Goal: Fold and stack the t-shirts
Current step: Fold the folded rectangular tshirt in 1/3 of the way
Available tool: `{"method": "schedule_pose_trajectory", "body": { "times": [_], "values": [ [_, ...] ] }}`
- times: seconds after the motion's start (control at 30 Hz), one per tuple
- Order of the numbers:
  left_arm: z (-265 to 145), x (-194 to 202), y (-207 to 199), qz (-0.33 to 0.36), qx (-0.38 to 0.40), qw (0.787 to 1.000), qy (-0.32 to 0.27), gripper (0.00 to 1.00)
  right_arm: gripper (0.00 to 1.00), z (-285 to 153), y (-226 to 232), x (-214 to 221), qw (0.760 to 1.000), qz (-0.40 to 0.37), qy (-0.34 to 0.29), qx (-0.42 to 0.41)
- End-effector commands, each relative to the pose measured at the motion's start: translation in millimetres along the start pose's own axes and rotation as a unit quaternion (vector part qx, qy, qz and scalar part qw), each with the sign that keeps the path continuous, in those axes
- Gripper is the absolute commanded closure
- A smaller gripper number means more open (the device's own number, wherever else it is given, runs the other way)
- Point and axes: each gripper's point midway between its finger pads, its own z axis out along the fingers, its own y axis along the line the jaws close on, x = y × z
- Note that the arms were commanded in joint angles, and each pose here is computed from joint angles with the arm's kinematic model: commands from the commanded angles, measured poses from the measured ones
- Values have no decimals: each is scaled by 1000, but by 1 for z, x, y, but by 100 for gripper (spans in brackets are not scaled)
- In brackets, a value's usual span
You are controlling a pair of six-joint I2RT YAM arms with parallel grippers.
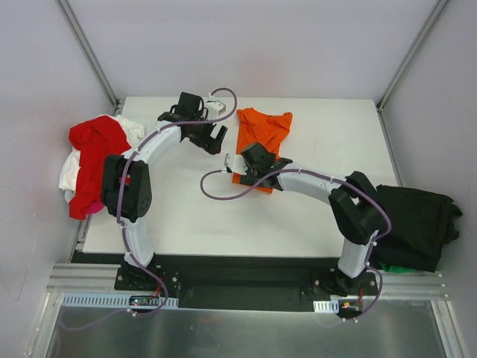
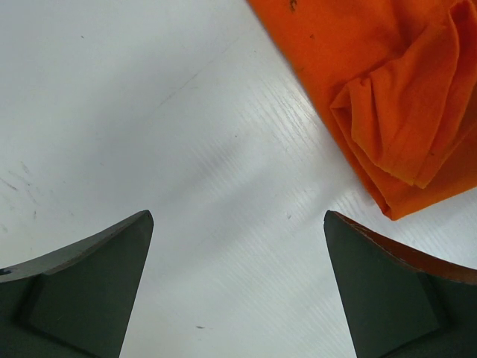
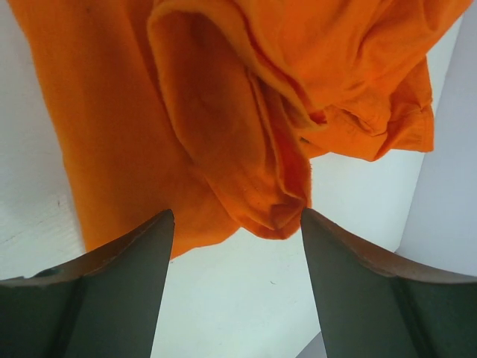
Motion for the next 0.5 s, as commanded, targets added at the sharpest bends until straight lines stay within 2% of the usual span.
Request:
{"method": "schedule_pose_trajectory", "body": {
  "times": [0.0, 0.47],
  "values": [
    [-13, -12, 3, -1, -7, 1000, -27, 1, 28, 3, -6, -15, 1000, 14, -20, -1],
    [-8, -8, 7, -6, -3, 1000, -24, 1, 32, 13, -10, -16, 1000, 5, -22, 0]
  ]
}}
